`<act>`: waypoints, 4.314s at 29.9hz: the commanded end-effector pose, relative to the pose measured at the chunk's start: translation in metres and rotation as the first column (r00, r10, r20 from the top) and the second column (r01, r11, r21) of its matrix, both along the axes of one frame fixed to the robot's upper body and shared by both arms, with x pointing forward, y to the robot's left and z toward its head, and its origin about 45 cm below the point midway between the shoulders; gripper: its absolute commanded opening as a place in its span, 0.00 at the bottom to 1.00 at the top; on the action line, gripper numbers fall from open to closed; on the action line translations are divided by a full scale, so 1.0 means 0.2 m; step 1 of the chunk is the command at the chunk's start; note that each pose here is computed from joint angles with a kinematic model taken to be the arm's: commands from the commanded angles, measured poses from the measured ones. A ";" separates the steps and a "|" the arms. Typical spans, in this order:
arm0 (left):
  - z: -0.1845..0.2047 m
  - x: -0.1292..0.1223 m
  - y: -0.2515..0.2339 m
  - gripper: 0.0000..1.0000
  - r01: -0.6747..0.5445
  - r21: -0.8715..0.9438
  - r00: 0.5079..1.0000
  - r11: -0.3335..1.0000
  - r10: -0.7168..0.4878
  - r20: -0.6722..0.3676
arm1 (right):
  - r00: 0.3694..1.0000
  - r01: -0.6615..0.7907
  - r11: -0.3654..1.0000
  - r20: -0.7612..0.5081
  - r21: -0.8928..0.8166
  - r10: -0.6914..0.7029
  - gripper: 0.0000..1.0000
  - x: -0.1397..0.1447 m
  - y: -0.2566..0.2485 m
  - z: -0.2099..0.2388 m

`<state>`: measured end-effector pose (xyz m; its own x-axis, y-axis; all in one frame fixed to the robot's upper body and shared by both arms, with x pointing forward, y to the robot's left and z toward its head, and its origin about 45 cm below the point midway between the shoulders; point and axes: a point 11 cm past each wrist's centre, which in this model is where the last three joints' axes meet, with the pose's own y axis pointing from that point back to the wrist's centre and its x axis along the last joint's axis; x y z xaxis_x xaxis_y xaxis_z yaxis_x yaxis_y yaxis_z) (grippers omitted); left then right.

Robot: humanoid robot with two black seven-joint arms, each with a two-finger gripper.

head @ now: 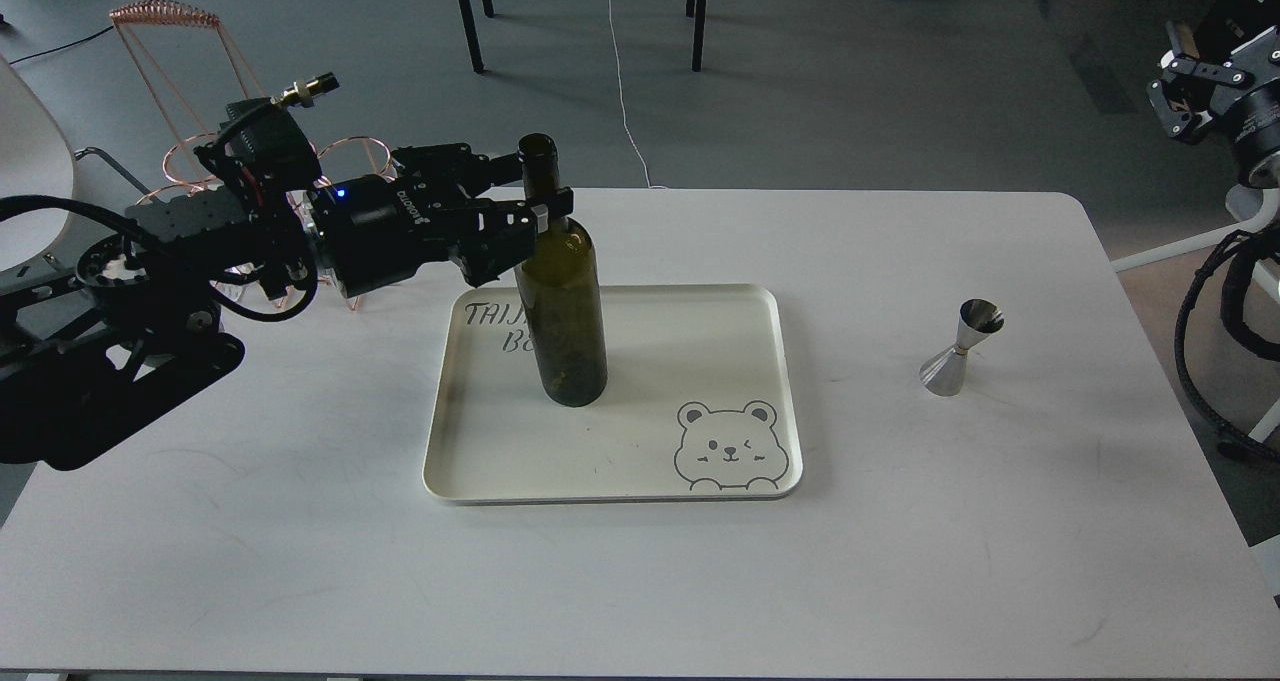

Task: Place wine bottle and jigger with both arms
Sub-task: 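Reach the left gripper to the neck of the green wine bottle, then grasp the bottle neck with the left gripper and lift, then carry the bottle over the copper wire rack with the left gripper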

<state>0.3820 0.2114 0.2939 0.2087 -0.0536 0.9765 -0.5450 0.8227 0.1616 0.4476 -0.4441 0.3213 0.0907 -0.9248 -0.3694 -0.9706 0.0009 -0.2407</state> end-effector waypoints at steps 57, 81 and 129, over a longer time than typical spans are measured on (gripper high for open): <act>0.60 0.27 0.88 0.11 -0.429 0.105 0.894 0.897 0.405 0.191 | 1.000 0.001 1.000 0.018 -0.007 -0.001 0.97 0.01 -0.01 0.05; 0.57 0.30 0.92 0.11 -0.455 0.100 0.885 0.885 0.436 0.165 | 1.000 0.001 1.000 0.014 -0.007 -0.001 0.97 0.01 -0.01 0.04; 0.54 0.32 0.85 0.11 -0.430 0.099 0.897 0.897 0.413 0.157 | 1.000 0.010 1.000 0.012 -0.014 -0.010 0.97 0.00 -0.03 0.04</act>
<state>0.4453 0.3816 0.4003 0.1141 -0.1154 0.9867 -0.8578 0.4896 0.1565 0.4464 -0.4522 0.3305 0.0830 -0.9315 -0.3542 -0.9675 0.0099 -0.2527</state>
